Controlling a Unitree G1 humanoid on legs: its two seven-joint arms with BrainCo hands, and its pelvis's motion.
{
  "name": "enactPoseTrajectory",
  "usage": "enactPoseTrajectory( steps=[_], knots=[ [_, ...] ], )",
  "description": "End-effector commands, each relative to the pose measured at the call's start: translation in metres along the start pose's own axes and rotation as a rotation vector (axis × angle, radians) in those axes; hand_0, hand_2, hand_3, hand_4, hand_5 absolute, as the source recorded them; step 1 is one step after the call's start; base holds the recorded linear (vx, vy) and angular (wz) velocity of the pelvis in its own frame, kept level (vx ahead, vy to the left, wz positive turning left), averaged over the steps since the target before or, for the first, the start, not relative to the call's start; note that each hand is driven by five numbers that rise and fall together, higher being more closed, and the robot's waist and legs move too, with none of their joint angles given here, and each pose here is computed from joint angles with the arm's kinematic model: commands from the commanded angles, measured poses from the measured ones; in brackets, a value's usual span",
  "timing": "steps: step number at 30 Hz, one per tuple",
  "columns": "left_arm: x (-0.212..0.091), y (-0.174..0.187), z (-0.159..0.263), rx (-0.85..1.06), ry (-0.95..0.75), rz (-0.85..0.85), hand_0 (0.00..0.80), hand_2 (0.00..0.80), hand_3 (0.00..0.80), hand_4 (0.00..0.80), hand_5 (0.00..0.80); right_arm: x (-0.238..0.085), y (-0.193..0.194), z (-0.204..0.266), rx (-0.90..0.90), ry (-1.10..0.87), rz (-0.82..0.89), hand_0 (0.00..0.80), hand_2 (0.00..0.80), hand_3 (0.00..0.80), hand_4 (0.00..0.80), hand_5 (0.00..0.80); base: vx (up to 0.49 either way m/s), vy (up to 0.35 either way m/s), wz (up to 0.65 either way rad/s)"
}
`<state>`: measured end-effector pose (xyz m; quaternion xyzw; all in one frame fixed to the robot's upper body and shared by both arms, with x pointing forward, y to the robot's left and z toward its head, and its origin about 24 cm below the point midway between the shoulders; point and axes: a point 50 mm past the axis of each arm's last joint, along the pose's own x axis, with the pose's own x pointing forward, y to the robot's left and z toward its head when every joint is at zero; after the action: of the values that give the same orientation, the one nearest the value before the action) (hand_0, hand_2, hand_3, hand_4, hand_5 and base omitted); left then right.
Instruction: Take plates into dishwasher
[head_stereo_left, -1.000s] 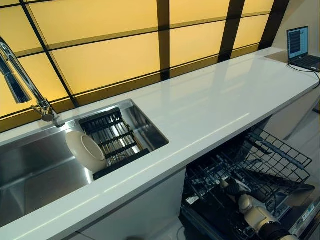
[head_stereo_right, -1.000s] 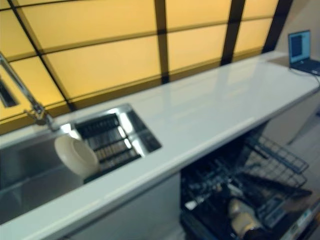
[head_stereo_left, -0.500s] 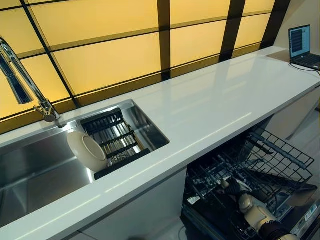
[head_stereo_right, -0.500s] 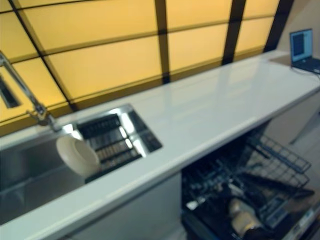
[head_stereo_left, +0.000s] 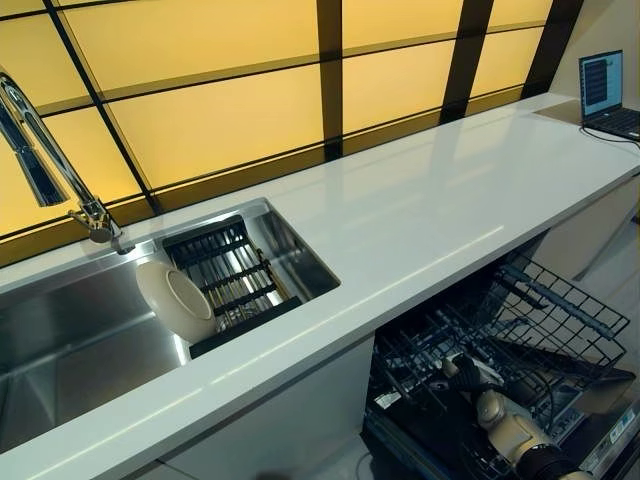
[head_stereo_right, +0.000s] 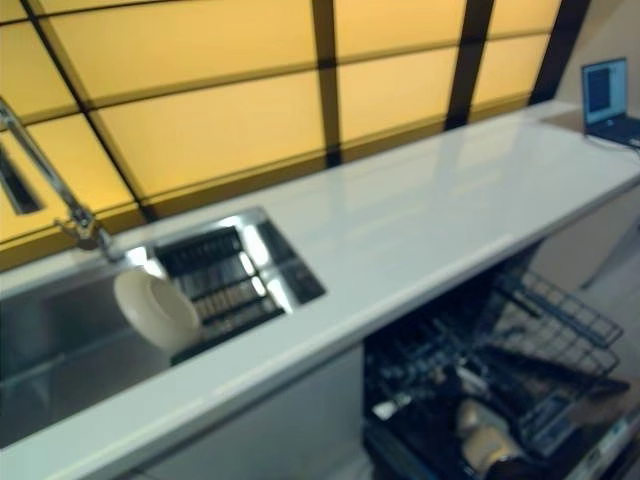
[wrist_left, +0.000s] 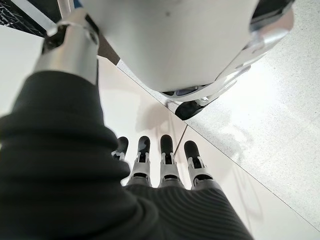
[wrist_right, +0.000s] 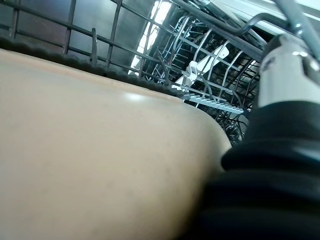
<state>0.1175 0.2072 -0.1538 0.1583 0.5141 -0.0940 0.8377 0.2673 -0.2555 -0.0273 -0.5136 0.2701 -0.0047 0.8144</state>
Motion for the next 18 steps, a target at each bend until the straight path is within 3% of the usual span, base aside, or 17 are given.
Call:
enactPoseTrajectory(
  steps=[1,18],
  knots=[
    [0.003,0.007,0.022,0.11,-0.057,0.006,0.0,0.0,0.0,0.0,0.0,-0.003,0.0,0.02,0.042,-0.093,-0.011,0.0,0.0,0.0,0.0,0.0,0.0,0.0,0.0],
    [-0.001,0.011,0.006,0.051,-0.033,0.047,0.0,0.0,0.0,0.0,0.0,-0.025,-0.046,0.025,0.145,-0.234,-0.252,0.0,0.0,0.0,0.0,0.0,0.002,-0.001,-0.01]
  ],
)
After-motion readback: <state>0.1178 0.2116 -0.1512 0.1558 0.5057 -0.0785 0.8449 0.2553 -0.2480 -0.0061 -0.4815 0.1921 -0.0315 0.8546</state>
